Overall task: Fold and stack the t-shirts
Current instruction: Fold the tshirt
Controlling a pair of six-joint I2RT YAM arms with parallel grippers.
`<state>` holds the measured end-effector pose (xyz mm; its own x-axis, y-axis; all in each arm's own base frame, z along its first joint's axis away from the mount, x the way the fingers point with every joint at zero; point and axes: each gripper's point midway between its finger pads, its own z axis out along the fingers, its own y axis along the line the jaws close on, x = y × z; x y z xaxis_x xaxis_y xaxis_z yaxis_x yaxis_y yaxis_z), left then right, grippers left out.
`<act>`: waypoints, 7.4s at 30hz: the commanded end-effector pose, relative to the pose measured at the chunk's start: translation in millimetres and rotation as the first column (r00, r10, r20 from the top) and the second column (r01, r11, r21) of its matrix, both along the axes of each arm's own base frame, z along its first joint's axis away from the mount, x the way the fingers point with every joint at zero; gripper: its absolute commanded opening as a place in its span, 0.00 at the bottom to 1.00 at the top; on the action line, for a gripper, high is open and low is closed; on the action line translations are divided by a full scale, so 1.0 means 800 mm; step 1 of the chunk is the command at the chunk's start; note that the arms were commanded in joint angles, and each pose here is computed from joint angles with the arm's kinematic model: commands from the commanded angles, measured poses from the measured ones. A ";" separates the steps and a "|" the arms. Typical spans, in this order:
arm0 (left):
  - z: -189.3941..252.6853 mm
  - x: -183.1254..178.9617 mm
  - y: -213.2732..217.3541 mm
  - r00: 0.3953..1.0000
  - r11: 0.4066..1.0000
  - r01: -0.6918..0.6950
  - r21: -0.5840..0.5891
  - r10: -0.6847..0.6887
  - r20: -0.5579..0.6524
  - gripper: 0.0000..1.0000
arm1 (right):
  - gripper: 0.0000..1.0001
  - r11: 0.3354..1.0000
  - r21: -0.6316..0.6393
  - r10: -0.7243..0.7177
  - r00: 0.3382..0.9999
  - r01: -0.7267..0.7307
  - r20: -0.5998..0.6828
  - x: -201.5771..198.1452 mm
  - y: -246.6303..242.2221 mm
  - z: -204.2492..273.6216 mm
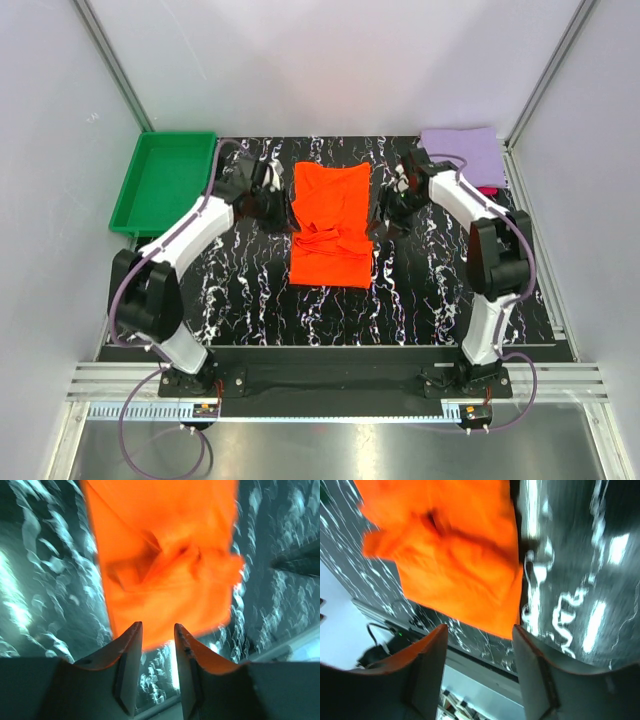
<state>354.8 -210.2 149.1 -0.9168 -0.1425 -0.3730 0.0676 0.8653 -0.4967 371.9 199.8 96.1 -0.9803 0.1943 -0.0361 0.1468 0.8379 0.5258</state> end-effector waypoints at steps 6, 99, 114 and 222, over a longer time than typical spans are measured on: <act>-0.032 -0.092 -0.081 0.989 0.972 0.133 -0.195 -0.142 -0.036 0.30 | 0.45 0.998 -0.015 0.068 0.997 -0.068 0.027 -0.087 0.022 -0.022; -0.088 0.057 -0.009 0.984 0.995 -0.096 -0.016 0.093 -0.149 0.00 | 0.00 0.988 0.055 -0.134 0.983 0.141 -0.123 0.011 0.035 -0.045; -0.026 0.066 0.039 0.994 0.982 -0.113 0.153 0.111 0.024 0.46 | 0.56 0.993 -0.108 -0.046 0.998 0.050 0.039 0.040 -0.008 -0.003; -0.058 0.125 -0.073 0.995 0.918 0.101 -0.383 -0.093 0.041 0.26 | 0.00 0.955 0.290 -0.123 0.977 0.068 0.176 0.189 0.032 -0.001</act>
<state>449.9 -274.5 39.4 -0.9609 -0.2199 -0.1685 0.0066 0.5900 -0.8074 524.5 220.3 43.8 -0.9371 0.3393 -0.0814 0.1720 0.6521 0.7383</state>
